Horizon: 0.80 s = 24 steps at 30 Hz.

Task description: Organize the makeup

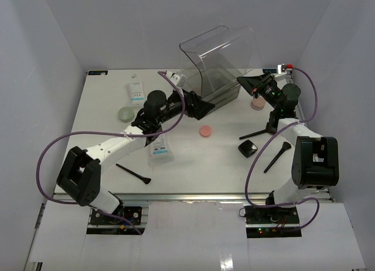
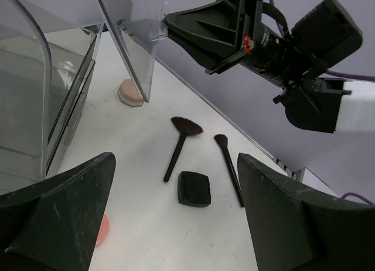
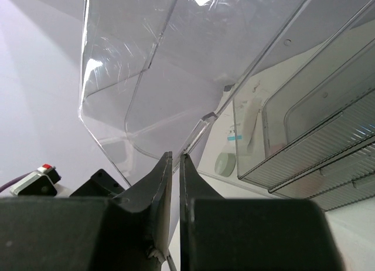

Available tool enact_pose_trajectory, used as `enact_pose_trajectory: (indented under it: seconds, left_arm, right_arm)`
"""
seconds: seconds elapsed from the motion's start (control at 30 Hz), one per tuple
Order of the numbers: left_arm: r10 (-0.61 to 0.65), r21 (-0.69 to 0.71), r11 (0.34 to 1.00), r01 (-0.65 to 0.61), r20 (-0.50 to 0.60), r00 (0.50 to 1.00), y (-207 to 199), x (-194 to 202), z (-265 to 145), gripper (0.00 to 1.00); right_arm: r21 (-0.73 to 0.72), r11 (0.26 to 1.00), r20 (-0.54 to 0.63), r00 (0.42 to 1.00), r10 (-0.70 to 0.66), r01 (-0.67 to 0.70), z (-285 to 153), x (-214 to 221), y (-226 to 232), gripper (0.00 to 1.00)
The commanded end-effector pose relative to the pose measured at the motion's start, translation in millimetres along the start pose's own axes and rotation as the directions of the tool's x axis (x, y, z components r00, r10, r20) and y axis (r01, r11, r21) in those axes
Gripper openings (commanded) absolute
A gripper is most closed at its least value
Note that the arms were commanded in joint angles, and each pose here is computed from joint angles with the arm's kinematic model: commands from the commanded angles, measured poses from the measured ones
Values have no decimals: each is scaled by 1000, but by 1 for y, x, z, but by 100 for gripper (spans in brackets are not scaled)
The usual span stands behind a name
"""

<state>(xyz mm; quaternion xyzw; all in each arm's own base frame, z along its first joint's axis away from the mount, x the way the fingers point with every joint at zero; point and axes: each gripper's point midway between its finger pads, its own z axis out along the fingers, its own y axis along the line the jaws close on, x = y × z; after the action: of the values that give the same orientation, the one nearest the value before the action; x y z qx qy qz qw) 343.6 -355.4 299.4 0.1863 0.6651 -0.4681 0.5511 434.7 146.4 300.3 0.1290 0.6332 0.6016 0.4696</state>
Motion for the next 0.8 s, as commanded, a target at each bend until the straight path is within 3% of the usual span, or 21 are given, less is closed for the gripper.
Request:
enact_pose_trajectory:
  seconds: [0.0, 0.47, 0.63, 0.77]
  left_arm:
    - [2, -4, 1000, -2, 78, 997, -7, -33, 20, 94]
    - [-51, 2, 999, 51, 61, 997, 2, -43, 75, 81]
    - [-84, 38, 996, 82, 44, 995, -6, -44, 79, 58]
    - [-92, 64, 994, 89, 38, 995, -14, -47, 75, 33]
  right_arm:
    - [-101, 987, 19, 992, -125, 127, -6, -5, 42, 10]
    - [-101, 986, 13, 991, -130, 131, -10, -2, 46, 10]
    - [-96, 986, 1, 990, -138, 137, -9, 1, 43, 17]
    - [-97, 982, -23, 986, -166, 163, -9, 5, 39, 31]
